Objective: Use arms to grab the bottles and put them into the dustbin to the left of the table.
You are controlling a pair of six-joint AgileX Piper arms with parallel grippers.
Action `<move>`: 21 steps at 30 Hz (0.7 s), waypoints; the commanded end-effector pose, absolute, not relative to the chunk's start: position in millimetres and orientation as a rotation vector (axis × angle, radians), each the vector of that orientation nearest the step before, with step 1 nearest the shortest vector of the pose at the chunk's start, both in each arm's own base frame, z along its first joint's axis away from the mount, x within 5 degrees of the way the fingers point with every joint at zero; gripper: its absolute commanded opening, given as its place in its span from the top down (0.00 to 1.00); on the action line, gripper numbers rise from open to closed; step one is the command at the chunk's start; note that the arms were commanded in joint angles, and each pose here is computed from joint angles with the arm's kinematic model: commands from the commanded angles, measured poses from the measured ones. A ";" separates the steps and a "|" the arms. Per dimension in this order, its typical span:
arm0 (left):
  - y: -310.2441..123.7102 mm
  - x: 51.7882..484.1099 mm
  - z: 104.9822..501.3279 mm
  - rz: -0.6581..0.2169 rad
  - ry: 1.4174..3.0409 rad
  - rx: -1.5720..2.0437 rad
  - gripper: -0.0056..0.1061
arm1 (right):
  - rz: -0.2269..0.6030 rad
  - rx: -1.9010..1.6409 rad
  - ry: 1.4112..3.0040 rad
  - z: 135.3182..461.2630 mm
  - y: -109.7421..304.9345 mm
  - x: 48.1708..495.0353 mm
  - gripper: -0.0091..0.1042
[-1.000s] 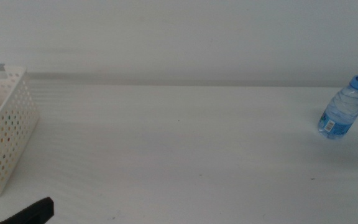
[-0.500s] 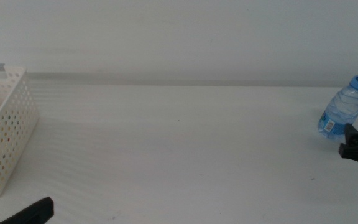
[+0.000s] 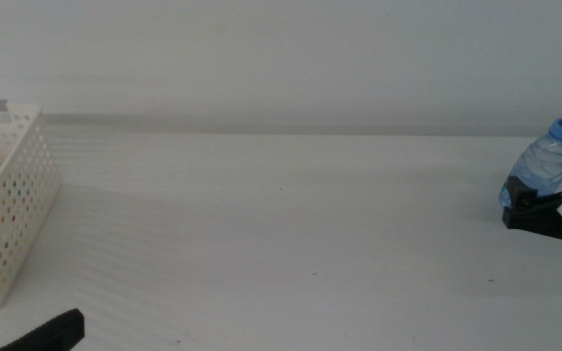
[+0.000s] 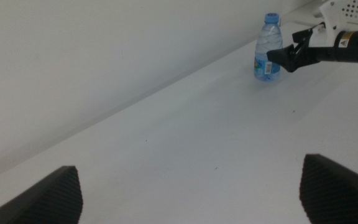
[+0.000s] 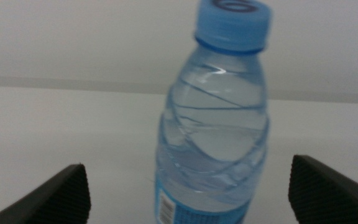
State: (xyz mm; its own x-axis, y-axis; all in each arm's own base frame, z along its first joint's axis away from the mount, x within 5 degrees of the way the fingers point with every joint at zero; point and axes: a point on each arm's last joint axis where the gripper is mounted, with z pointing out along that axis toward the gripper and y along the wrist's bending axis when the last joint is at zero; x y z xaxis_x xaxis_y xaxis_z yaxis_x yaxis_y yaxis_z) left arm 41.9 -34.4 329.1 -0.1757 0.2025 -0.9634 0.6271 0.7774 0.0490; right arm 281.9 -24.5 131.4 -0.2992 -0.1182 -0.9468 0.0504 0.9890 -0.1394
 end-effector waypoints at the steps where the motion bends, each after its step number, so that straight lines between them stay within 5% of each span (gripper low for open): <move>1: -34.9 42.1 329.2 -0.437 1.726 0.652 0.11 | -0.163 -0.070 1.855 131.4 -20.7 284.6 0.17; 21: -34.9 42.1 329.2 -0.437 1.726 0.652 0.11 | -0.233 -0.011 1.863 127.8 -28.3 294.7 0.17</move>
State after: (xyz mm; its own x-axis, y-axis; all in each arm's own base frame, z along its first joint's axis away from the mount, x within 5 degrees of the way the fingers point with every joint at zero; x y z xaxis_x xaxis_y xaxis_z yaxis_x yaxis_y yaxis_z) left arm 41.9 -34.4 329.1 -0.1757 0.2025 -0.9634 0.6271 0.7774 0.0490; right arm 291.1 -28.4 128.5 -0.3063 -0.1110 -0.9454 0.1152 0.9816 -0.1525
